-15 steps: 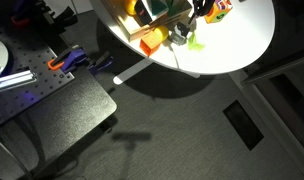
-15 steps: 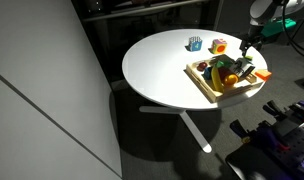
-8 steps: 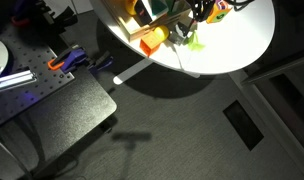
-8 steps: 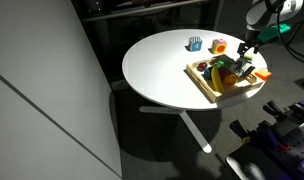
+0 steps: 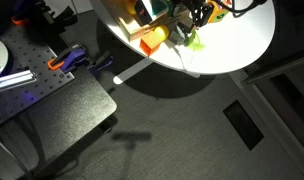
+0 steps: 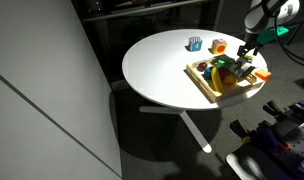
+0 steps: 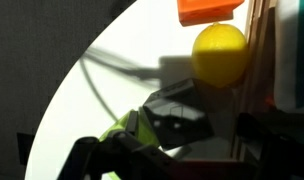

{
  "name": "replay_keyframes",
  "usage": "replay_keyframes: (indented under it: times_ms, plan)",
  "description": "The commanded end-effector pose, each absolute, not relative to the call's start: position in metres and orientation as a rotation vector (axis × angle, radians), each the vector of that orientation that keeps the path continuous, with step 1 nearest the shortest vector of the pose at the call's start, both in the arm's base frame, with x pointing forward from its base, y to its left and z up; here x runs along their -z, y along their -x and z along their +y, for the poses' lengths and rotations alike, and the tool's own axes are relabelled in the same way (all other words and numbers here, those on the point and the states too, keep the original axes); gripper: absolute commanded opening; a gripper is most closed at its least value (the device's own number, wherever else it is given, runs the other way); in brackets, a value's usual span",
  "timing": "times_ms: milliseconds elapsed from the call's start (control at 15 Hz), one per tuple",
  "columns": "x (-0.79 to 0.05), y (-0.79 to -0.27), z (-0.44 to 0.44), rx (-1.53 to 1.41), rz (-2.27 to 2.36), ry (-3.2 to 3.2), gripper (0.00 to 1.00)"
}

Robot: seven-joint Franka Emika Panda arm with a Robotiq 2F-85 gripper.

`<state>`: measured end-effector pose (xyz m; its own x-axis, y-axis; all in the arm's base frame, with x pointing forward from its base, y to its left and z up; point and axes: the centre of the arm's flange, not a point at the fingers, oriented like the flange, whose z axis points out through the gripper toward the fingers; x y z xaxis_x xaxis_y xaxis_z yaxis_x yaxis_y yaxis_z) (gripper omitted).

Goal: Put the gray block on the tray

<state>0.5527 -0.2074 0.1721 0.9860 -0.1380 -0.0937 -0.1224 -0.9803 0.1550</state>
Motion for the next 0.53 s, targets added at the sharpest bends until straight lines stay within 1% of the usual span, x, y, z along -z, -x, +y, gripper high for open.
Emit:
replay_keyframes:
  times_ms: [0,467]
  plan:
    - [-0.165,-0.557,-0.219,0.139,-0.147,-2.979,1.00]
    - [-0.152,-0.558,-0.223,0.121,-0.092,-2.998,1.00]
